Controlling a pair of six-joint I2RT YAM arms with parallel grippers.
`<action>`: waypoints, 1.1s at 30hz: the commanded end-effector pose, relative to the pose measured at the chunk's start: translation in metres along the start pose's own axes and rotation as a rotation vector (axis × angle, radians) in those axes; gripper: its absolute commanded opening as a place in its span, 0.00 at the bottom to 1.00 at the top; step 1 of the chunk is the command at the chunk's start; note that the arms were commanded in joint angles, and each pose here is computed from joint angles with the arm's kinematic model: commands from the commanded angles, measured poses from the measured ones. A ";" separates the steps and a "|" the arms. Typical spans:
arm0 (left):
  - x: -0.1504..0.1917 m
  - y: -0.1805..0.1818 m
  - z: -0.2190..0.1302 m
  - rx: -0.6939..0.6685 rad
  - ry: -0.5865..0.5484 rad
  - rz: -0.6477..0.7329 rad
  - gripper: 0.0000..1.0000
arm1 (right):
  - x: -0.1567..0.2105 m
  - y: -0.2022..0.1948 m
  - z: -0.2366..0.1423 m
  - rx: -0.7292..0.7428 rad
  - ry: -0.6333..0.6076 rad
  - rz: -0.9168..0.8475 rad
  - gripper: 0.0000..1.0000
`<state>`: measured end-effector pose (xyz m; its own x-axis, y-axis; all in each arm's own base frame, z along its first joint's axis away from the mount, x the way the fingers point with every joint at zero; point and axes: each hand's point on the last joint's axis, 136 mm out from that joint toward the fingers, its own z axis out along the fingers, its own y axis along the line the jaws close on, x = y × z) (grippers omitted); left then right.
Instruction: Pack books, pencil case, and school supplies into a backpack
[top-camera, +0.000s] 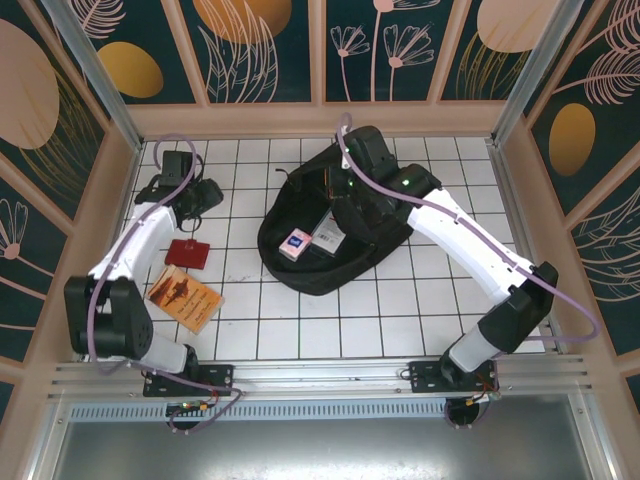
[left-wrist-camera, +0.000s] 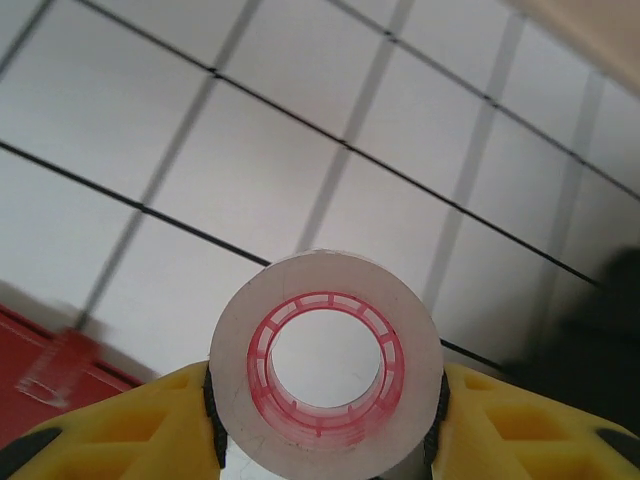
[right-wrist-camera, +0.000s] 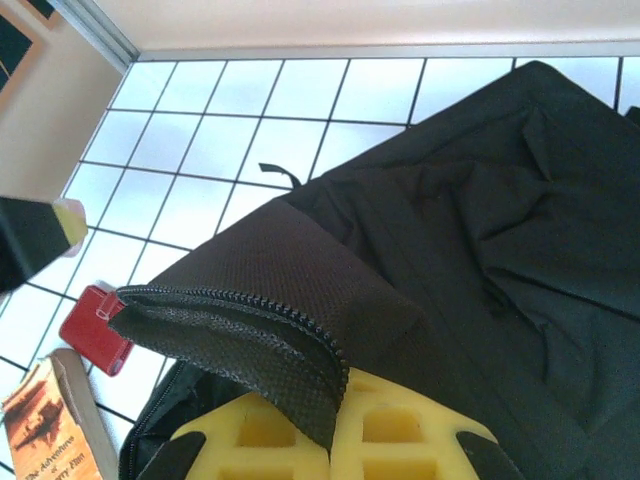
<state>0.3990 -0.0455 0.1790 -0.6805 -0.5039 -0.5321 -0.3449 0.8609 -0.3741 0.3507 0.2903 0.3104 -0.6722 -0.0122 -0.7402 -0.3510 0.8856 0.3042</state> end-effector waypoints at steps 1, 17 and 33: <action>0.029 -0.032 -0.026 0.091 0.058 0.012 0.50 | -0.028 0.012 -0.008 -0.056 -0.058 0.043 0.00; 0.123 -0.186 -0.009 0.535 0.204 -0.089 0.50 | -0.059 0.030 -0.009 -0.258 -0.078 0.304 0.00; 0.145 -0.277 0.060 0.762 0.302 -0.281 0.61 | -0.103 0.044 -0.012 -0.515 -0.072 0.574 0.00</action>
<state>0.4280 -0.3390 0.1456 -0.8002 -0.5644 -0.2030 -0.1078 0.4682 -0.8770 0.3950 0.3070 0.3470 -0.8176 0.4048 -0.4094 -0.1161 0.5805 0.8059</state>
